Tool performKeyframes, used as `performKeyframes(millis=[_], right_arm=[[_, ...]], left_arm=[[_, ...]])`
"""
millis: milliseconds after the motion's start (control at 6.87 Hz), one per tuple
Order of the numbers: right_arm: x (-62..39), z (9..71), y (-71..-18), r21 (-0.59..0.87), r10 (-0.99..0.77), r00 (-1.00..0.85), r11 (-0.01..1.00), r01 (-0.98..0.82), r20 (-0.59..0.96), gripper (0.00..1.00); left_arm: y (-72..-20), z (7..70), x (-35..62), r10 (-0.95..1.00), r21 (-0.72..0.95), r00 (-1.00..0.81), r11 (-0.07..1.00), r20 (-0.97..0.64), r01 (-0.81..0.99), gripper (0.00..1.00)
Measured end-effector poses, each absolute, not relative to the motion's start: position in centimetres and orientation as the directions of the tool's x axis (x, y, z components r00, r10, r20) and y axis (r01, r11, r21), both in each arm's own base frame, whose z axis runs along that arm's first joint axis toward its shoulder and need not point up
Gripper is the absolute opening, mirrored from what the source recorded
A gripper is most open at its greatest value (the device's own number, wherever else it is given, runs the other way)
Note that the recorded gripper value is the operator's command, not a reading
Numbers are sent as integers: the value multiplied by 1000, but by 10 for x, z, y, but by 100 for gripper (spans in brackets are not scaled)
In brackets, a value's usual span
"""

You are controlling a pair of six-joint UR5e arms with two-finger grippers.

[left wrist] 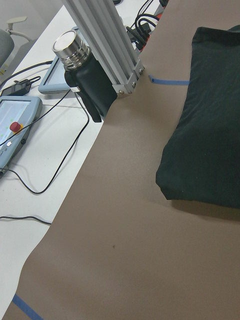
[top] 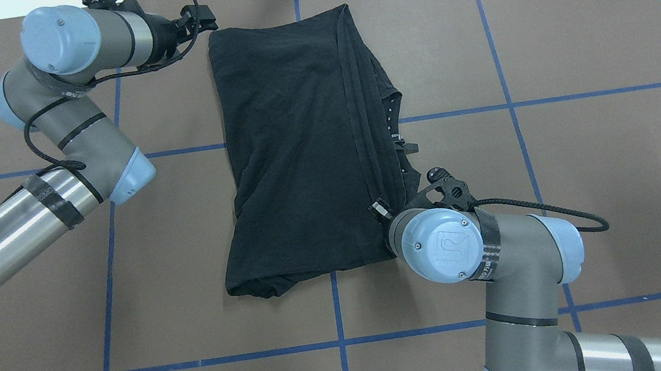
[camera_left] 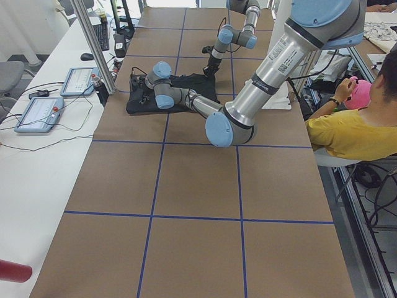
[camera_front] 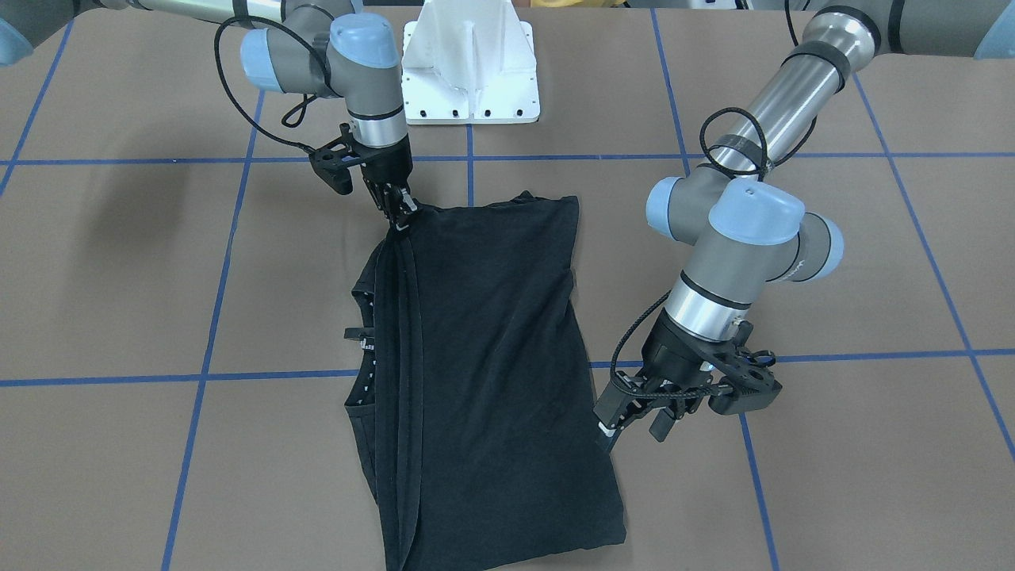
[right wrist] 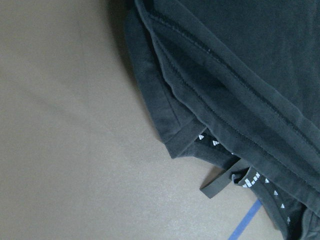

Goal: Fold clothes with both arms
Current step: 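Move the left gripper to the shirt's near corner and grasp it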

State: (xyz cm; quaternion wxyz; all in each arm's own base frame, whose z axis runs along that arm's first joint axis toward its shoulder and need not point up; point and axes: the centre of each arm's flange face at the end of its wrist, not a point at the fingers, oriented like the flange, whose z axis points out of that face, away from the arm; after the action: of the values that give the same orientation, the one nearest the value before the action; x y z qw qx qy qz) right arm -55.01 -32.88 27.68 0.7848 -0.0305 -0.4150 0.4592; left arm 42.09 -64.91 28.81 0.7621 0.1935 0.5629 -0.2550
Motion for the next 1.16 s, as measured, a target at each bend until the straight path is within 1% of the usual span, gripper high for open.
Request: performKeyframes(millis=[146,291,582,728,873,1164], right_arm=[[-539,273,-327,-434,750,236,576,-693,618,0],[-527,269,-322,-435,752,240,576,-692,614,0],[-507,272,-313,-437,753,248,580,-687,609,0],[-502,275,-307,-442,754,255,584,-681,605,0],[-495,277,-301,-448,754,261,591,-671,602,0],[-489,279,-294,-453,753,269,597,-662,600,0]], left_arm=[[-619,299,406,-157,2,214,801,-964,598,99],[-569,306,400,-177,-52,159,811,-971,583,99],[-435,304,419,-325,-273,6,805,-946,527,99],[-380,300,434,-411,-365,-20,785,-911,500,99],[-339,298,453,-475,-419,-7,770,-880,482,98],[-290,302,484,-538,-465,38,761,-842,452,90]])
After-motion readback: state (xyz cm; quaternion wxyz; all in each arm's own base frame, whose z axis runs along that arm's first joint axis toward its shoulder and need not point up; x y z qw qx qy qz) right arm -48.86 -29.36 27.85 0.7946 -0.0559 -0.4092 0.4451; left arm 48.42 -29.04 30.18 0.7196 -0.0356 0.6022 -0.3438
